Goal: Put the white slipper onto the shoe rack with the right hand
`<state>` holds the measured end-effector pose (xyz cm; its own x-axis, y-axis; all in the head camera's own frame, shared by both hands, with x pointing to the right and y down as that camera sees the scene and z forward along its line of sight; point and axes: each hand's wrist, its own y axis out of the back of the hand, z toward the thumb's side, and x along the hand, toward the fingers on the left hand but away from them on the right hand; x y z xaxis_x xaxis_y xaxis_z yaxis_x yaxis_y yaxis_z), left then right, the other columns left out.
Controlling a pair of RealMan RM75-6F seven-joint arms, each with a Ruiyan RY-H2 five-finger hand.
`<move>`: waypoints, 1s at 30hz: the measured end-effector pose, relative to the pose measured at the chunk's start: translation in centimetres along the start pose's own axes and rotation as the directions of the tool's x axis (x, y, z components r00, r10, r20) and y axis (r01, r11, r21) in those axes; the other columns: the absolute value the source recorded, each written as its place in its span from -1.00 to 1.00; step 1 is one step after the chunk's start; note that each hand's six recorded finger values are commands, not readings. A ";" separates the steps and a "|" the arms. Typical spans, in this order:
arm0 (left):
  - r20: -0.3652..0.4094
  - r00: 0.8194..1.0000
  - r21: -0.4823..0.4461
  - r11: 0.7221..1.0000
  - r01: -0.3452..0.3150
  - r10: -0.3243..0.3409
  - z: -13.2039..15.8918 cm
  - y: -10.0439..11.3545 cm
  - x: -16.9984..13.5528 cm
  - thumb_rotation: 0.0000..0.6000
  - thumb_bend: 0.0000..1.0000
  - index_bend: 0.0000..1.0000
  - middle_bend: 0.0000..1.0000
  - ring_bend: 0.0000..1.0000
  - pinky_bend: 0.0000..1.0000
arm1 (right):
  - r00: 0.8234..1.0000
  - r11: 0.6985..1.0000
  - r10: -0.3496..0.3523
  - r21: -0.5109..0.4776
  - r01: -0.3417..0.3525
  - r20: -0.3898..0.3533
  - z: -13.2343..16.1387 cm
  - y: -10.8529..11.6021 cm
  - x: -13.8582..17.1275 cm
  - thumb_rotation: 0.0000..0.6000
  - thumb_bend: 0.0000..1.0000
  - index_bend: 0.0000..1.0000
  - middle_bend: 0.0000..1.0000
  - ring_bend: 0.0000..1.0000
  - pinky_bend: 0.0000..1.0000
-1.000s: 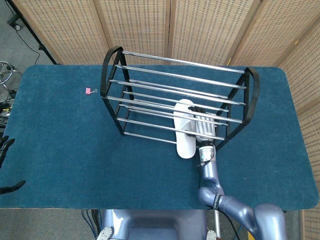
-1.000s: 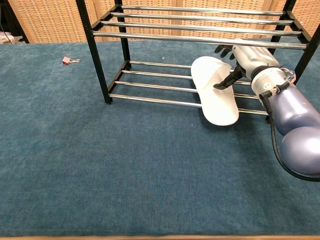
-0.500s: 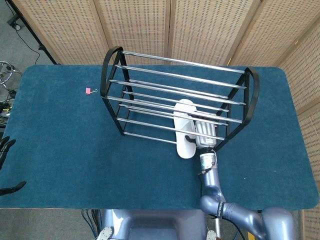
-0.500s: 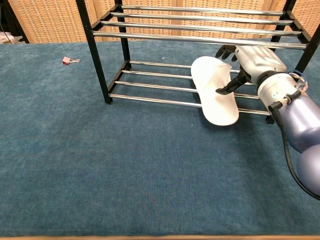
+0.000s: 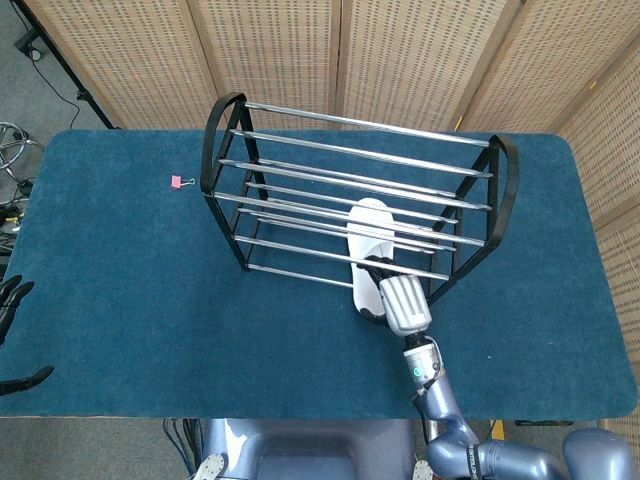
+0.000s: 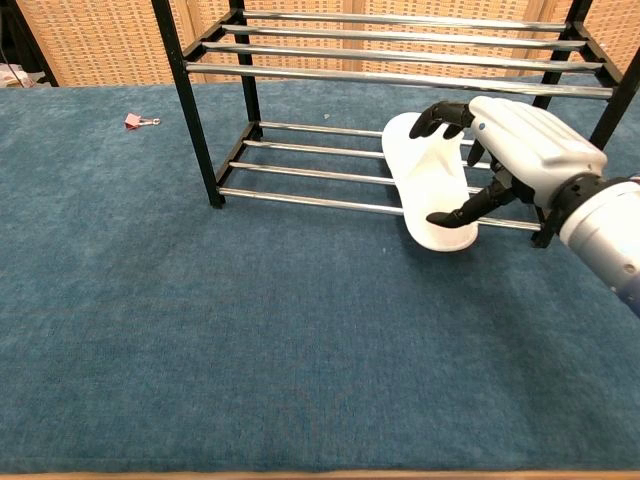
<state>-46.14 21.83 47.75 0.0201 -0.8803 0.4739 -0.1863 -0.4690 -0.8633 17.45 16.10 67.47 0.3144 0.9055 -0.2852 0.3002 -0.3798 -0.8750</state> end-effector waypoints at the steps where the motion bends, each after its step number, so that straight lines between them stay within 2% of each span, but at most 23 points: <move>1: 0.001 1.000 0.001 1.000 0.000 0.000 0.0 0.0 0.0 1.00 -1.00 -1.00 -1.00 -1.00 -0.99 | 1.000 1.000 0.002 0.004 -0.002 -0.027 0.2 0.1 0.4 1.00 -0.67 -0.42 -0.47 -0.51 -0.27; 4: 0.002 1.000 0.006 1.000 -0.001 0.001 0.1 0.0 -0.1 1.00 -1.00 -1.00 -1.00 -1.00 -0.99 | 0.991 1.000 0.017 0.028 -0.013 -0.136 0.8 0.1 2.0 1.00 -0.67 -0.40 -0.43 -0.51 -0.26; 7: 0.002 1.000 0.005 1.000 0.001 -0.001 0.1 -0.1 -0.1 1.00 -1.00 -1.00 -1.00 -1.00 -0.99 | 0.966 0.998 0.040 0.059 -0.026 -0.256 1.2 0.2 4.1 1.00 -0.68 -0.40 -0.42 -0.51 -0.25; 10: 0.005 1.000 0.007 1.000 0.001 -0.001 0.2 -0.1 -0.2 1.00 -1.00 -1.00 -1.00 -1.00 -0.99 | 0.926 0.994 0.079 0.096 -0.047 -0.369 1.1 0.5 6.8 1.00 -0.67 -0.42 -0.42 -0.51 -0.25; 12: 0.009 1.000 0.009 1.000 0.001 -0.001 0.4 -0.2 -0.2 1.00 -1.00 -1.00 -1.00 -1.00 -0.99 | 0.889 0.988 0.117 0.144 -0.058 -0.442 0.3 1.3 8.7 1.00 -0.67 -0.44 -0.43 -0.51 -0.25; 13: 0.011 1.000 0.010 1.000 0.000 -0.001 0.4 -0.2 -0.2 1.00 -1.00 -1.00 -1.00 -1.00 -0.99 | 0.881 0.986 0.124 0.157 -0.057 -0.457 0.0 1.6 9.2 1.00 -0.67 -0.44 -0.43 -0.51 -0.25; 14: 0.013 1.000 0.012 1.000 0.000 0.000 0.5 -0.2 -0.3 1.00 -1.00 -1.00 -1.00 -1.00 -0.99 | 0.862 0.980 0.140 0.191 -0.052 -0.488 -0.9 2.4 10.1 1.00 -0.68 -0.44 -0.42 -0.51 -0.25; 17: 0.016 1.000 0.015 1.000 0.003 -0.003 0.6 -0.3 -0.3 1.00 -1.00 -1.00 -1.00 -1.00 -0.99 | 0.838 0.972 0.164 0.232 -0.047 -0.520 -2.6 3.8 11.2 1.00 -0.68 -0.44 -0.42 -0.51 -0.26; 21: 0.019 1.000 0.020 1.000 0.004 -0.005 0.7 -0.4 -0.4 1.00 -1.00 -1.00 -1.00 -1.00 -0.99 | 0.819 0.965 0.196 0.257 -0.063 -0.538 -4.7 5.0 12.2 1.00 -0.67 -0.38 -0.41 -0.51 -0.56; 23: 0.020 1.000 0.023 1.000 0.006 -0.007 0.8 -0.5 -0.4 1.00 -1.00 -1.00 -1.00 -1.00 -0.99 | 0.822 0.964 0.186 0.263 -0.046 -0.539 -5.6 5.9 12.7 1.00 -0.67 -0.37 -0.43 -0.51 -0.68; 25: 0.020 1.000 0.027 1.000 0.007 -0.008 0.8 -0.6 -0.4 1.00 -1.00 -1.00 -1.00 -1.00 -0.99 | 0.840 0.964 0.154 0.267 -0.011 -0.520 -6.7 7.1 13.2 1.00 -0.67 -0.40 -0.48 -0.51 -0.73; 30: 0.019 1.000 0.032 0.999 0.009 -0.010 0.9 -0.7 -0.4 1.00 -1.00 -1.00 -1.00 -1.00 -0.99 | 0.926 0.957 0.019 0.275 0.092 -0.376 -10.6 10.7 15.7 1.00 -0.70 -0.58 -0.66 -0.65 -0.77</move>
<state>-45.15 22.47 48.03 0.0411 -0.8768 0.4791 -0.1545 -0.4793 -0.8639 35.17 24.25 57.75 0.6359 0.7601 -0.1336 0.0690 -0.2284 -0.9711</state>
